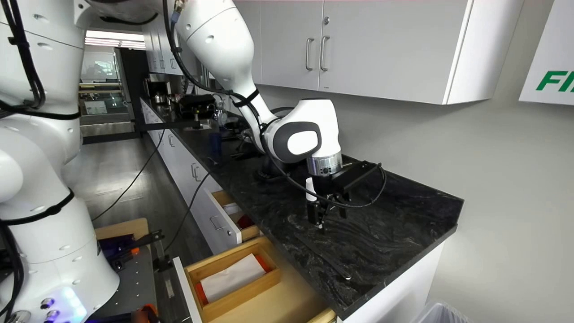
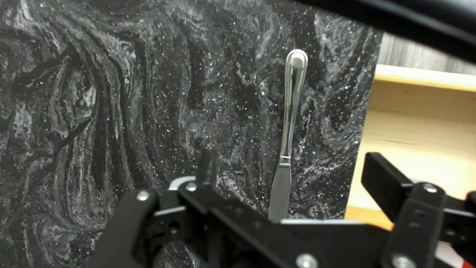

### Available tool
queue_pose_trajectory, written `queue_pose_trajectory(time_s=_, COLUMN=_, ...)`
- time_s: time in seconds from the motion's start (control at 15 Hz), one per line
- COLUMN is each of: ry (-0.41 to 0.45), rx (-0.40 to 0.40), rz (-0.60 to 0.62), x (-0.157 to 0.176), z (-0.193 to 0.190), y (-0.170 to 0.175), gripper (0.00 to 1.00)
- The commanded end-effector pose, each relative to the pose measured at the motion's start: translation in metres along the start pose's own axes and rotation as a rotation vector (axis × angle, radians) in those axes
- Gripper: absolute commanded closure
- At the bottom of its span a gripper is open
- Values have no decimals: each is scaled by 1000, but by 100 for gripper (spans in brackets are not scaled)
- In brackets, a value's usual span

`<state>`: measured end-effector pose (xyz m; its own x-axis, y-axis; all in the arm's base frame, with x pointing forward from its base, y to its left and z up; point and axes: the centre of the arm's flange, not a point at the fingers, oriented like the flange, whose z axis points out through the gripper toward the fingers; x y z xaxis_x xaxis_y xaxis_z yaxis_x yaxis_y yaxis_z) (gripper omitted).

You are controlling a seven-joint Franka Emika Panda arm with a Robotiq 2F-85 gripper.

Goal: Pick up the butter knife from the countertop and put it inside the open drawer

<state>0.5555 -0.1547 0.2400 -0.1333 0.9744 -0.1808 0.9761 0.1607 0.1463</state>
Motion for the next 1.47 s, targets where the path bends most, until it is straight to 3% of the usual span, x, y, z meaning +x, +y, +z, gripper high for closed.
queue_pose_trajectory(time_s=0.0, ry=35, rx=5, rz=-14, x=0, z=29, y=22, gripper=0)
queue_pose_trajectory(time_s=0.33, ry=55, rx=19, rz=-1, x=1, z=54, y=29, gripper=0)
queue_pose_trajectory(time_s=0.93, ry=92, rx=68, rz=57, x=-16, z=97, y=0, gripper=0)
queue_pose_trajectory(time_s=1.4, ry=117, rx=81, rz=83, x=-16, z=108, y=-5, gripper=0)
